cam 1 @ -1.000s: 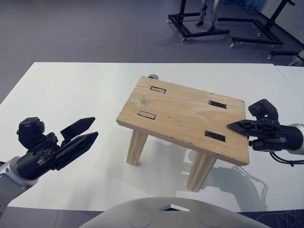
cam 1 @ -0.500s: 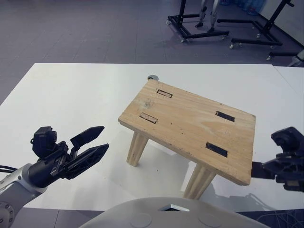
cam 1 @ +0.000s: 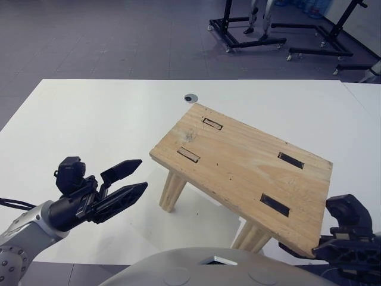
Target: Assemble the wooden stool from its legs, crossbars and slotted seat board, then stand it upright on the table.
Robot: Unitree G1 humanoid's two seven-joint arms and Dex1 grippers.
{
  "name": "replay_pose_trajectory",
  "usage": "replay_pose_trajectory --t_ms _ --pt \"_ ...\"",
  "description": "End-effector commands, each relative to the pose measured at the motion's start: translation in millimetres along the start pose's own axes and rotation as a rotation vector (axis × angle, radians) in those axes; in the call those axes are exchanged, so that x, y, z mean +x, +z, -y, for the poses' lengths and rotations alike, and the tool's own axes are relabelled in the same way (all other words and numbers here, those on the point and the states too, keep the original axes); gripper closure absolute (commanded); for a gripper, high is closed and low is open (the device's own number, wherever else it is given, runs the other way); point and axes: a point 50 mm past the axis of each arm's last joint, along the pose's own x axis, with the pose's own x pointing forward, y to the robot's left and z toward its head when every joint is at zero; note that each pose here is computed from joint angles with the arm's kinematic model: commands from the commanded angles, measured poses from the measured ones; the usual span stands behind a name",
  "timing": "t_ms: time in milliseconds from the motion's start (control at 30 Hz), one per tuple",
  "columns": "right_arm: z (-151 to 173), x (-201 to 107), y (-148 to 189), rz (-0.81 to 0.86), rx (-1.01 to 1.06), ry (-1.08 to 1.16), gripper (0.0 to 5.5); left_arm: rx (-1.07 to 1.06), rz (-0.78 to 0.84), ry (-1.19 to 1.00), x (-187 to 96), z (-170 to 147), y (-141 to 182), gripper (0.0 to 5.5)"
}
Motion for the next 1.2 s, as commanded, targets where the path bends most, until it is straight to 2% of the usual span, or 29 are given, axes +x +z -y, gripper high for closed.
replay_pose_trajectory --t_ms 33,200,300,467,667,733,800,1100,1200 --pt "5 0 2 -0.044 0.020 -0.050 2.01 0.007 -0.007 0.014 2 3 -1 0.10" --pt "13 19 7 -0.128 0.000 0.033 2.01 0.004 -0.007 0.011 6 2 -2 0.10" --pt "30 28 9 -0.153 -0.010 0.020 2.01 0.005 -0.011 0.002 8 0 0 0.10" --pt "75 46 32 -0.051 -0.119 -0.062 2.01 0.006 -0.023 -0.014 11 -3 3 0.10" --pt "109 73 80 0.099 -0.307 -0.120 2.01 0.002 -0.032 -0.026 13 -8 5 0.10" --pt "86 61 80 0.144 -0.410 -0.135 2.01 0.002 -0.035 -0.033 15 -10 5 0.10" --pt "80 59 95 0.224 -0.502 -0.170 2.01 0.000 -0.037 -0.042 17 -12 5 0.10" --pt "80 106 185 0.398 -0.685 -0.216 2.01 0.012 -0.033 -0.072 30 -29 11 0.10" --pt "94 106 207 0.410 -0.725 -0.292 2.01 0.017 -0.034 -0.087 36 -34 13 0.10"
